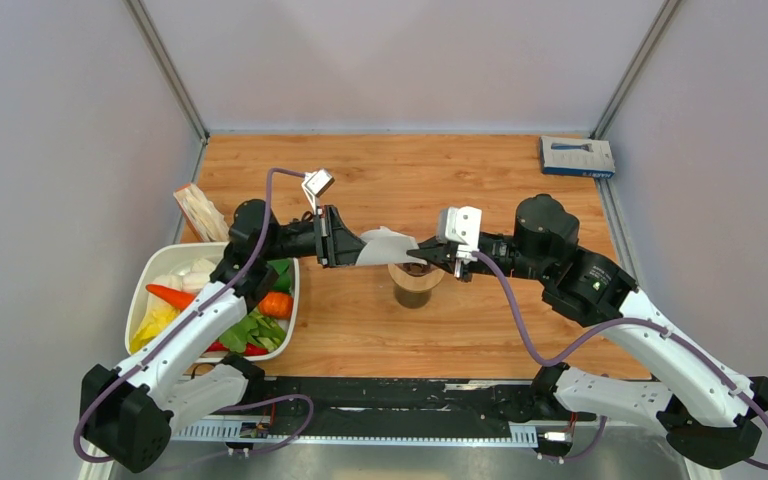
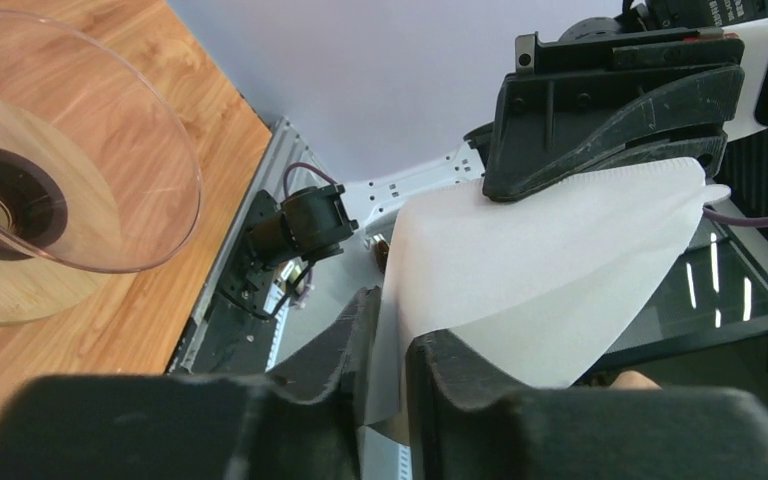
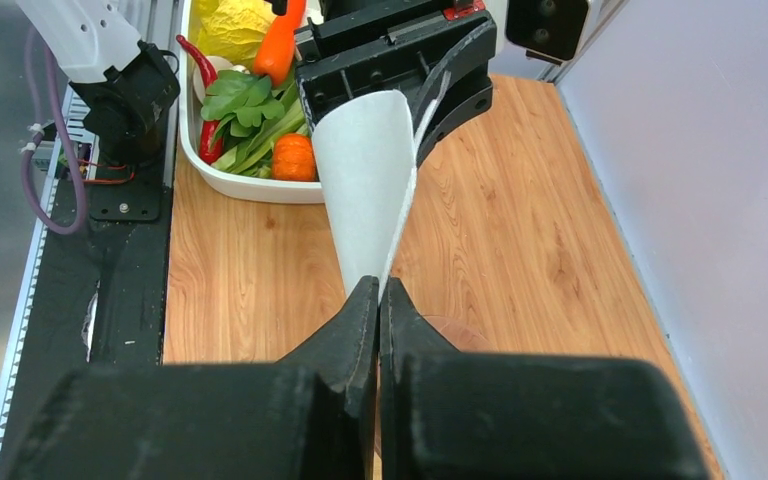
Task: Place the coffee filter in the dripper
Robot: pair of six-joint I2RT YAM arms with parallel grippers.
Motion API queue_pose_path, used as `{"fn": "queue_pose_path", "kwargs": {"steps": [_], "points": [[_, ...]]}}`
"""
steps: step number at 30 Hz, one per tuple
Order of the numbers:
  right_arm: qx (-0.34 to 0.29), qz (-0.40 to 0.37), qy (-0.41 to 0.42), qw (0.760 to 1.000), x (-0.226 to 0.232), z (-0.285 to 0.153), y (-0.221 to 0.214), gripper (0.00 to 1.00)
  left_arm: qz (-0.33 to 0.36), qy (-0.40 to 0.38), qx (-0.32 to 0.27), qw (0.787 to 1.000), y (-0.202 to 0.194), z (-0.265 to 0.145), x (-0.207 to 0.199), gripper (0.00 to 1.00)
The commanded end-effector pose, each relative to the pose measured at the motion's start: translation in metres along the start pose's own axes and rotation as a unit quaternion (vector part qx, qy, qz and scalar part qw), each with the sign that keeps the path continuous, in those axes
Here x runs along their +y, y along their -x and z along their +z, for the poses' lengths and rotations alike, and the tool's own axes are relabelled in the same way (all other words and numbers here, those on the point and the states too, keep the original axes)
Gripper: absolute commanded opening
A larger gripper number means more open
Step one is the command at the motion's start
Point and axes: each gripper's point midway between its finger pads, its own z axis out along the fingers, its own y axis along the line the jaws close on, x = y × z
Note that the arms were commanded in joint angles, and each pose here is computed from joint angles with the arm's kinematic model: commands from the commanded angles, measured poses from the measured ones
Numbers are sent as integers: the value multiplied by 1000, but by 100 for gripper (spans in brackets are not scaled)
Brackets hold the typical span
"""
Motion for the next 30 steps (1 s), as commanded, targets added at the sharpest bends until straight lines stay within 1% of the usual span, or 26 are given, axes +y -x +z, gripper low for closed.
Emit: {"fn": "queue_pose_path", "kwargs": {"steps": [1,2,3,4,8,9,10,11,12,14,21,25,28,29,30], "points": [[-29,-6,-14,999,-5,-3,16,0,3,-16,0,1000,0,-1,-8,17],[-29,-6,-14,999,-5,-3,16,0,2,-15,-1,1000,0,-1,-7,12],[-28,-6,-13,999,-4,-3,15,0,1,-15,-1,1000,0,-1,-7,4],[-27,-6,-13,1000,-3,-3,14,0,3,-15,-3,1000,1,-1,-7,1],[-25,-3,-1,1000,2,-1,9,0,16,-25,-11,999,5,-1,-15,0],[-25,-3,5,1000,4,0,8,0,18,-27,-12,999,5,-1,-17,4],[-25,-1,10,1000,6,1,6,0,18,-28,-14,999,7,-1,-18,16],[-26,0,15,1000,7,2,6,0,17,-27,-13,999,7,0,-18,25],[-27,-1,18,999,8,3,6,0,15,-26,-14,999,8,0,-18,36],[-30,-2,21,999,8,6,6,0,14,-26,-12,999,8,1,-18,43],[-43,-6,20,999,3,12,13,0,5,-23,2,1000,1,6,-10,50],[-49,-1,23,999,4,15,14,0,4,-28,1,1000,-1,10,-10,52],[-49,2,23,999,4,16,12,0,-2,-35,-1,999,0,12,-12,49],[-49,3,23,999,4,17,12,0,-4,-38,-2,999,0,12,-13,45],[-50,2,23,998,4,17,12,0,-5,-40,-3,999,0,12,-13,43]]}}
